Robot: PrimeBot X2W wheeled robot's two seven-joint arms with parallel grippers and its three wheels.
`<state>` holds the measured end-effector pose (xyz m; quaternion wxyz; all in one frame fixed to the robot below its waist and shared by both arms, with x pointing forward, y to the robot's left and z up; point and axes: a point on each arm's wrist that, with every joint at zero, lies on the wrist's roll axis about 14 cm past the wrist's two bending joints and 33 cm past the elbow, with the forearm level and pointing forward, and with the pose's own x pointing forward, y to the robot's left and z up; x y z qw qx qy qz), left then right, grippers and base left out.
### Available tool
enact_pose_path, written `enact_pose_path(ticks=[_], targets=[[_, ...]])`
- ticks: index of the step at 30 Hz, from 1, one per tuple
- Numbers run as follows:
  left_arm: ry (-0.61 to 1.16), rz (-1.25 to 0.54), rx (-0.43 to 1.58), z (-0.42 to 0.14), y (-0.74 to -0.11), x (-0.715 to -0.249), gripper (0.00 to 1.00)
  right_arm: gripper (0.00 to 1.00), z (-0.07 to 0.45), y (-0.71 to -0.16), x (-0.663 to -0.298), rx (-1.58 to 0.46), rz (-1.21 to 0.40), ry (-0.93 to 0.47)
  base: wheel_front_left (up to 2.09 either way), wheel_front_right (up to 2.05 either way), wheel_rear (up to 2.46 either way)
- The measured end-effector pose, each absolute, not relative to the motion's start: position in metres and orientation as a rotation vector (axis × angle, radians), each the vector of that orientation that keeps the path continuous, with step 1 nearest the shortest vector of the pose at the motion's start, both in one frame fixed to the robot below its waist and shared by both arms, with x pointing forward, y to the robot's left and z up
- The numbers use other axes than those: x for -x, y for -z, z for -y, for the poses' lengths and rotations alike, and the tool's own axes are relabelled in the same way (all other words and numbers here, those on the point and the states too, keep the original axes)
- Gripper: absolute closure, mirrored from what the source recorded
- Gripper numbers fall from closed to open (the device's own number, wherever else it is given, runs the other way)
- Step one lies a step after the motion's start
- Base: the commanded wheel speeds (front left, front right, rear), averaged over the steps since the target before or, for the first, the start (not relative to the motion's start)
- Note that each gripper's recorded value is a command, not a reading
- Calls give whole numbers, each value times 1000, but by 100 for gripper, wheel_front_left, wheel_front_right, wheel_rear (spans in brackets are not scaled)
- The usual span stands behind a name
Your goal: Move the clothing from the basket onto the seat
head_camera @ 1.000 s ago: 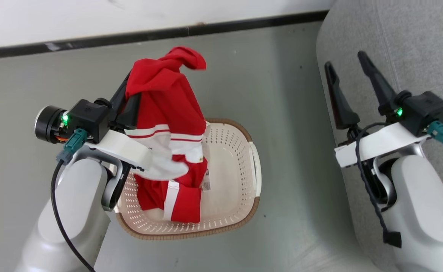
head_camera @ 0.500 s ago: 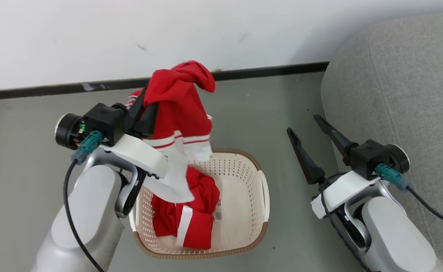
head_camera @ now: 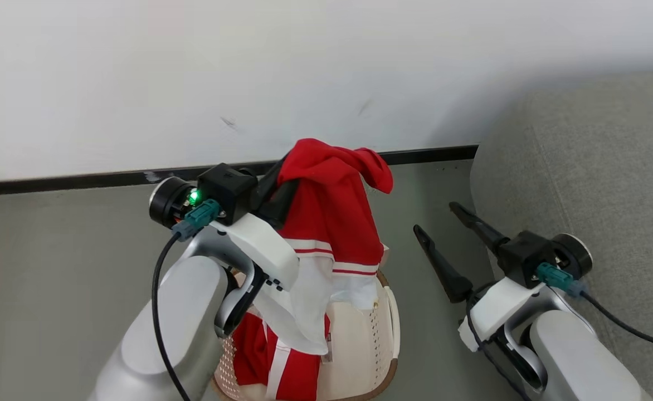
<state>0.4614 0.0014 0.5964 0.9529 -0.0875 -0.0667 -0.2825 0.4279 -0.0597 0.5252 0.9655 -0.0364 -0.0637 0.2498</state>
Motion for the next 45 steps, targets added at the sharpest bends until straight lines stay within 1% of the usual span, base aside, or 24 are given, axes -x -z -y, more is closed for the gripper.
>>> enact_pose_path(ticks=[14,22,27,34,35,36,37,38,42,45], targets=[[698,128,163,33,-616,-430,100,0,39,-525,-403,99,110,-612,0,0,0],[742,131,155,43,-624,-417,100,0,26,-523,-404,127,95,-669,0,0,0],[759,131,178,45,-628,-410,100,0,8,-519,-402,142,78,-735,0,0,0],[767,128,198,47,-631,-402,100,0,-29,-507,-390,169,41,-866,0,0,0],[768,126,197,46,-631,-402,100,23,-31,-507,-391,169,39,-872,0,0,0],[762,125,196,46,-630,-402,100,58,-32,-507,-392,165,39,-875,0,0,0],[758,126,198,45,-631,-402,100,76,-34,-508,-393,163,38,-879,0,0,0],[754,125,200,44,-631,-402,100,100,-35,-509,-394,165,40,-883,0,0,0],[727,120,209,39,-630,-404,100,100,-39,-512,-395,171,48,-902,0,0,0],[704,114,222,35,-629,-407,100,100,-35,-514,-397,161,47,-890,0,0,0]])
